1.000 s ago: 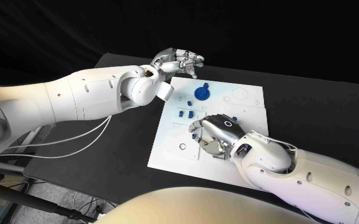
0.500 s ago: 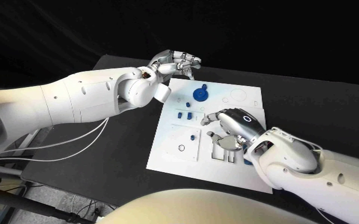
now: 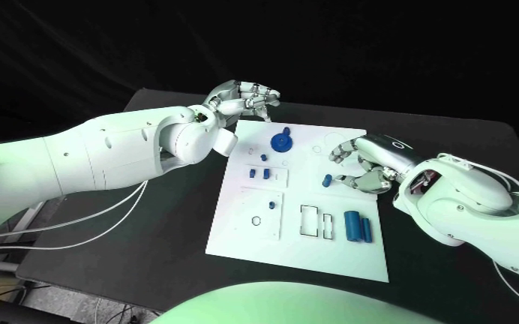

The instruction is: Assemble the parts on the task board

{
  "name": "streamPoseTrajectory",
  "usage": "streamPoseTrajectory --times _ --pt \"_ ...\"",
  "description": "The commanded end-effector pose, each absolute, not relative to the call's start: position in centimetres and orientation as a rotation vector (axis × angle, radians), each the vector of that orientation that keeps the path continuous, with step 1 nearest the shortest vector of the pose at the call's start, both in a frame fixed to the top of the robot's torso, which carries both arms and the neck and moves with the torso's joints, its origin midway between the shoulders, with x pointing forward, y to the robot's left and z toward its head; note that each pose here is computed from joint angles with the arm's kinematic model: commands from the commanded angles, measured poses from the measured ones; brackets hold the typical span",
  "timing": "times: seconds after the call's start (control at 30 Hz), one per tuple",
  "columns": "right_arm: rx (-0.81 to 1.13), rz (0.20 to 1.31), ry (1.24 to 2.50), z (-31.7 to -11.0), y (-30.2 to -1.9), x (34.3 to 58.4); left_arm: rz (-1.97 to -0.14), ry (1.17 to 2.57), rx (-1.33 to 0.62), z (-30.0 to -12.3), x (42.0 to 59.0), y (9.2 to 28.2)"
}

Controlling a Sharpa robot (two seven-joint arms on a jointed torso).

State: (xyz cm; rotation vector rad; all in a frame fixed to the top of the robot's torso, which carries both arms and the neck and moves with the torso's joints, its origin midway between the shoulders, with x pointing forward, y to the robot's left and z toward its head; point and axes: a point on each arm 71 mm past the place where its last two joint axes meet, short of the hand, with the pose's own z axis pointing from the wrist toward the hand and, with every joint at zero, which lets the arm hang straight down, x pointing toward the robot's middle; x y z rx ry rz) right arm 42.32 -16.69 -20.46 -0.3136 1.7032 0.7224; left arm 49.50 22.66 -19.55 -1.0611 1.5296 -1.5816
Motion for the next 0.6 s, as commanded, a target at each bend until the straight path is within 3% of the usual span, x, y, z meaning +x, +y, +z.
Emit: streamPoseTrajectory --times 0.03,0.6 --pt "-0.334 0.696 1.805 -21.2 -16.9 42.4 -1.611 1.532 -1.055 -19.4 49.5 22.4" --pt "-0.358 0.699 1.811 -22.5 -15.4 42.8 -1.611 1.532 -1.055 -19.4 49.5 22.4"
